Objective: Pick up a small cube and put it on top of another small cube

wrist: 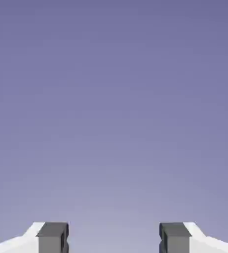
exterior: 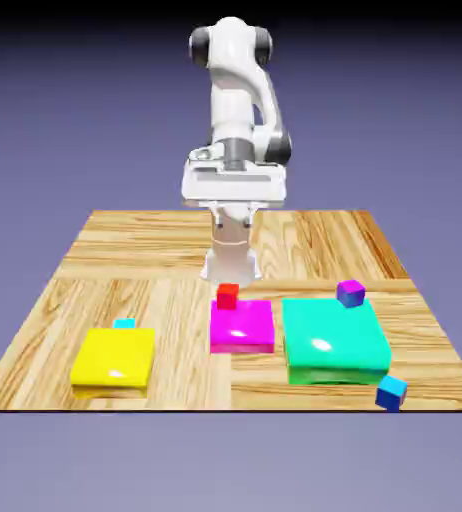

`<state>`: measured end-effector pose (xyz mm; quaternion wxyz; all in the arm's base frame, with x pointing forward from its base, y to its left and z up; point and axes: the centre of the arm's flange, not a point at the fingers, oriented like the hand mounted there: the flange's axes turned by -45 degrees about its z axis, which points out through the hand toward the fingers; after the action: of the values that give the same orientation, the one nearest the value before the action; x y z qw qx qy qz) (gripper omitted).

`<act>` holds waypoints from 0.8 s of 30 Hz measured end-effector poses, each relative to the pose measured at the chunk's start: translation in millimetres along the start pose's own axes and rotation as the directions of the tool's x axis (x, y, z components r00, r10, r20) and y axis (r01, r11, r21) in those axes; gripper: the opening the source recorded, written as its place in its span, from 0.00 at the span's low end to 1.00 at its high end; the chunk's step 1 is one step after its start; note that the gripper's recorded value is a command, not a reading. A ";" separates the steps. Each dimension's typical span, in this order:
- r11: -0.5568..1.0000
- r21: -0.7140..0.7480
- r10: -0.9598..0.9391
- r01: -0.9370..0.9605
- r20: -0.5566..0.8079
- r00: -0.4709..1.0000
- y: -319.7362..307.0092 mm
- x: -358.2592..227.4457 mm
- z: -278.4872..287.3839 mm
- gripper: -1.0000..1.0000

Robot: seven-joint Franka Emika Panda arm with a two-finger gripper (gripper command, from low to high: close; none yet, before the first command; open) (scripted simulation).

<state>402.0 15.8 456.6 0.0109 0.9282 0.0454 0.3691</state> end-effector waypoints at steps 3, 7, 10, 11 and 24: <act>0.995 0.023 -0.097 0.095 0.097 0.990 -27.6 19.7 26.1 0.50; 0.975 0.066 -0.224 0.214 0.217 0.950 -68.4 39.3 61.9 0.50; 0.950 0.106 -0.313 0.294 0.297 0.902 -101.0 49.0 88.8 0.50; 0.940 0.120 -0.341 0.319 0.322 0.883 -112.1 51.3 97.6 0.50; 0.779 0.319 -0.617 0.540 0.544 0.569 -255.7 47.8 199.4 0.50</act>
<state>554.0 277.4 330.5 0.0908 0.9276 0.3620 0.0142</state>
